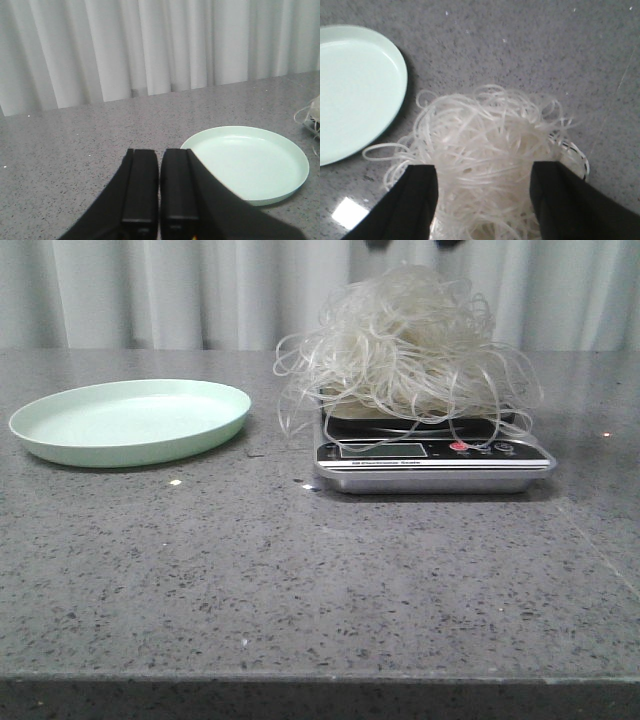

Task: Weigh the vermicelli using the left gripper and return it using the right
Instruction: 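Lower the right gripper into the vermicelli on the scale and grasp it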

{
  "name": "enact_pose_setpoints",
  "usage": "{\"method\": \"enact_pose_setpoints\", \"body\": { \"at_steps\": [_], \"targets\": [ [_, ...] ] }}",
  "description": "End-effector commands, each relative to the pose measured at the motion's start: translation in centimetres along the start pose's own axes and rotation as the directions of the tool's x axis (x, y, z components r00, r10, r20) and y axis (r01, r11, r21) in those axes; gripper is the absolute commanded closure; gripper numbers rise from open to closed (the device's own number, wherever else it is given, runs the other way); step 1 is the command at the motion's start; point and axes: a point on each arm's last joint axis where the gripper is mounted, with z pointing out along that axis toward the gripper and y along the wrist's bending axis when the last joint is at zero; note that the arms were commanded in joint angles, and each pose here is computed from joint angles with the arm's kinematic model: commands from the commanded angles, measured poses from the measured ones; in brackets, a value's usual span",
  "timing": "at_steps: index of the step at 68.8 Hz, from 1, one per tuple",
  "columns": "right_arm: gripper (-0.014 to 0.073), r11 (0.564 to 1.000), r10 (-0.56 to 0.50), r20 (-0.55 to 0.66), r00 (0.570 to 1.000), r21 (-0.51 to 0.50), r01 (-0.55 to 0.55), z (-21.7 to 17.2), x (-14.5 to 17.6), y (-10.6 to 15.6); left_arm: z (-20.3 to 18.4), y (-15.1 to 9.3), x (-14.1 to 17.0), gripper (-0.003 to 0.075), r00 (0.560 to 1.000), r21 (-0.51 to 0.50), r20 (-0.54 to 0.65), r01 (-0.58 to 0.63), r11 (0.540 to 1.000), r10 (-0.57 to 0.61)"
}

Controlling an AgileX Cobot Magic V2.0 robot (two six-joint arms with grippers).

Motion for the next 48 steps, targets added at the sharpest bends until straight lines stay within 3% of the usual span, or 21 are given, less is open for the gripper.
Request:
{"method": "enact_pose_setpoints", "body": {
  "at_steps": [1, 26, 32, 33, 41, 48],
  "targets": [
    [0.0083, 0.998, -0.051, 0.042, 0.998, 0.029, 0.049, 0.0, -1.0, -0.2, -0.1, 0.4, -1.4, 0.0583, 0.996, -0.038, 0.088, 0.027, 0.999, -0.024],
    [0.0111, 0.998, -0.05, -0.067, 0.997, 0.029, 0.052, 3.2, 0.3, -0.3, -0.1, 0.4, -1.4, 0.0583, 0.996, -0.038, 0.088, 0.027, 0.999, -0.024],
    [0.0204, 0.998, -0.05, -0.069, 0.996, 0.029, 0.052, 3.2, 0.3, -0.3, -0.1, 0.4, -1.4, 0.0583, 0.996, -0.038, 0.088, 0.027, 0.999, -0.024],
    [0.0259, 0.998, -0.05, -0.07, 0.996, 0.029, 0.052, 3.2, 0.3, -0.3, -0.1, 0.4, -1.4, 0.0583, 0.996, -0.038, 0.088, 0.027, 0.999, -0.024],
    [0.0432, 0.998, -0.049, -0.069, 0.996, 0.029, 0.052, 3.0, 0.2, -0.3, -0.1, 0.4, -1.4, 0.0583, 0.996, -0.038, 0.088, 0.027, 0.999, -0.024],
    [0.0435, 0.998, -0.049, -0.061, 0.997, 0.029, 0.051, 2.7, 0.0, -0.3, -0.1, 0.4, -1.4, 0.0583, 0.996, -0.038, 0.088, 0.027, 0.999, -0.024]
  ]
}}
